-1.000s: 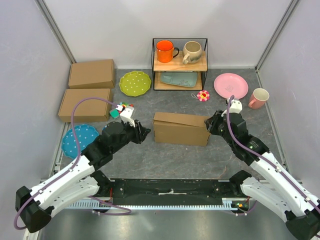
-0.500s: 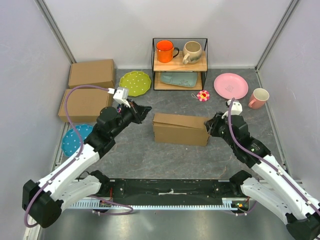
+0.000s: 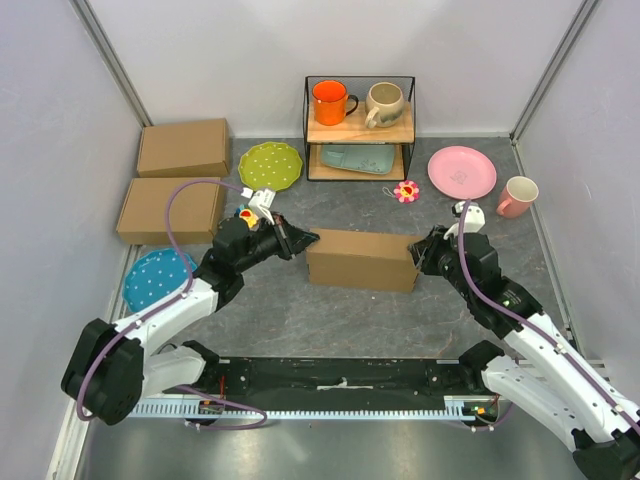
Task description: Fold the paper box
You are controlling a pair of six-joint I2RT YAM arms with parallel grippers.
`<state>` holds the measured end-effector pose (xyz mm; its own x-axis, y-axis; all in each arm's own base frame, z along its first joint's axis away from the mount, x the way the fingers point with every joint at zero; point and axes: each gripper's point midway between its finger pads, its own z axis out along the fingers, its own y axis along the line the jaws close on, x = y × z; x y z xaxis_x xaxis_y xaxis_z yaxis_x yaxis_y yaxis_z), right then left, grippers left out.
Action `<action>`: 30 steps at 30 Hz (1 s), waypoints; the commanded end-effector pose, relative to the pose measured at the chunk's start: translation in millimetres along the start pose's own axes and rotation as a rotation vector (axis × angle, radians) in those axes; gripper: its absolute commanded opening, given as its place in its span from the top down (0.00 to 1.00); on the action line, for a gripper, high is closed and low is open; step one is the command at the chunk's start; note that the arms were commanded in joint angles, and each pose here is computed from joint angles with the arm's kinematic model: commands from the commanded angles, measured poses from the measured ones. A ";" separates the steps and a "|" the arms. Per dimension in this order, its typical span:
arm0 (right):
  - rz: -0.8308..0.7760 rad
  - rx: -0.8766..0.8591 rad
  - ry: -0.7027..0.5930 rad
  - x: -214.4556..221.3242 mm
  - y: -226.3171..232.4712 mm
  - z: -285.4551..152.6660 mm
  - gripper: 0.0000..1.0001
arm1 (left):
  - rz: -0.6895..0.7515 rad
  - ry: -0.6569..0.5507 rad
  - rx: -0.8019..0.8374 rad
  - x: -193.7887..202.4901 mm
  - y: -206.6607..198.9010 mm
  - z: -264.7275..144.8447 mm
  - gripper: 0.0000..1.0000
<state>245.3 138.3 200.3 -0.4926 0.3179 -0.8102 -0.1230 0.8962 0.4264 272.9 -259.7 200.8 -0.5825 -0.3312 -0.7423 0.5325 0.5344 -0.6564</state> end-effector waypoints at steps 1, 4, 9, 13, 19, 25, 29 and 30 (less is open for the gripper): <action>-0.036 0.018 0.135 26.2 -4.8 -1.0 0.68 | -0.051 0.021 0.043 5.5 -5.7 -5.8 0.98; -0.030 0.010 0.111 15.7 0.4 -1.9 0.66 | -0.008 -0.117 0.081 -43.3 -33.9 -13.3 0.94; 0.001 -0.056 0.007 -19.2 22.2 -6.9 0.61 | -0.011 -0.155 0.160 -77.4 -69.3 -13.9 0.91; 0.012 -0.088 0.011 -19.9 30.6 -1.3 0.61 | -0.055 -0.103 0.141 -58.2 -54.6 -6.6 0.91; 0.013 -0.042 0.140 32.0 7.2 8.1 0.62 | -0.146 0.083 0.029 19.8 -1.7 -3.9 0.91; -0.001 -0.018 0.160 40.2 -1.4 3.7 0.63 | -0.147 0.168 0.001 48.5 10.7 -9.4 0.92; 0.003 -0.043 0.208 51.9 0.1 -2.0 0.66 | -0.095 0.182 0.000 58.1 3.3 -16.8 0.94; 0.010 -0.045 0.229 61.2 -3.0 -3.4 0.66 | -0.084 0.177 0.000 61.4 1.1 -20.0 0.94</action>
<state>244.1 156.8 201.9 -0.5268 0.3251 -0.7854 -0.1812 0.8598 0.4774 260.1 -264.6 199.0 -0.6602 -0.3548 -0.6620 0.4955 0.4566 -0.7389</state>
